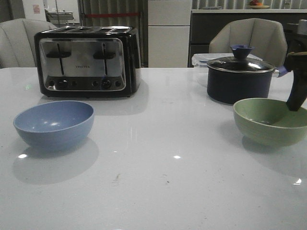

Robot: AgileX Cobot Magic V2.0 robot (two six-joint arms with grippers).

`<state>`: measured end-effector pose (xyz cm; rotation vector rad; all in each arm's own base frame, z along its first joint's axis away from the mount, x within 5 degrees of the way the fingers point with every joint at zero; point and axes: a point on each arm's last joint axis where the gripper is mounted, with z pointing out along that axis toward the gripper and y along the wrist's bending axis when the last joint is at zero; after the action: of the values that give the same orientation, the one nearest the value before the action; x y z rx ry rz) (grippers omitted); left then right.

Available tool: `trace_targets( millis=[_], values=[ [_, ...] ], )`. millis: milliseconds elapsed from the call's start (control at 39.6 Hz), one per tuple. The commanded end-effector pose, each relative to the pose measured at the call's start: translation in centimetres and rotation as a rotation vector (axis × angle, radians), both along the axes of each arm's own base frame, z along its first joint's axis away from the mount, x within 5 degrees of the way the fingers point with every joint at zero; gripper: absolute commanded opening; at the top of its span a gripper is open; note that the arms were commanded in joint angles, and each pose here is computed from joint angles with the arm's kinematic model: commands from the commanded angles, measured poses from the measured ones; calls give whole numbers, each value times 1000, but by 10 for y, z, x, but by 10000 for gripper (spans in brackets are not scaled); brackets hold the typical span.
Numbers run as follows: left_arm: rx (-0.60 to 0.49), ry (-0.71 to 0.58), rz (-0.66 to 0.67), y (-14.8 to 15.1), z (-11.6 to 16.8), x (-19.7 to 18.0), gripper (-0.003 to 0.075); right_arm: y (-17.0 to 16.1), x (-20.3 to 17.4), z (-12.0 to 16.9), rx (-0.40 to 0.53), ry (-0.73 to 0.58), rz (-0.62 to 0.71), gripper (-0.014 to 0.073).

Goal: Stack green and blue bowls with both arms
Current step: 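Lower the right gripper and grasp the rim of the pale green bowl, then slide the green bowl with the right gripper toward the table center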

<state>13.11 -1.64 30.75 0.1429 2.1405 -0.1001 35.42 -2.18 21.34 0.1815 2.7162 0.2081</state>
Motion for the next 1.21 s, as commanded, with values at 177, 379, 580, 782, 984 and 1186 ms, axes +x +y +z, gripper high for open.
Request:
trace_targets(
  millis=[177, 379, 580, 782, 984, 1186],
  values=[
    [-17, -86, 3, -1, 14, 4, 505, -3, 36, 1, 15, -8, 15, 237],
    [-17, -86, 3, -1, 14, 4, 505, 5, 32, 22, 7, -42, 58, 83],
    [-17, -86, 3, -1, 14, 4, 505, 75, 13, 61, -9, -140, 284, 82],
    [-17, -86, 3, -1, 14, 4, 505, 162, -5, 46, 4, -117, 518, 82],
    [-17, -86, 3, -1, 14, 4, 505, 205, -12, 17, 1, -68, 623, 90],
    [-17, -86, 3, -1, 14, 4, 505, 209, -9, 3, -6, -37, 629, 328]
  ],
)
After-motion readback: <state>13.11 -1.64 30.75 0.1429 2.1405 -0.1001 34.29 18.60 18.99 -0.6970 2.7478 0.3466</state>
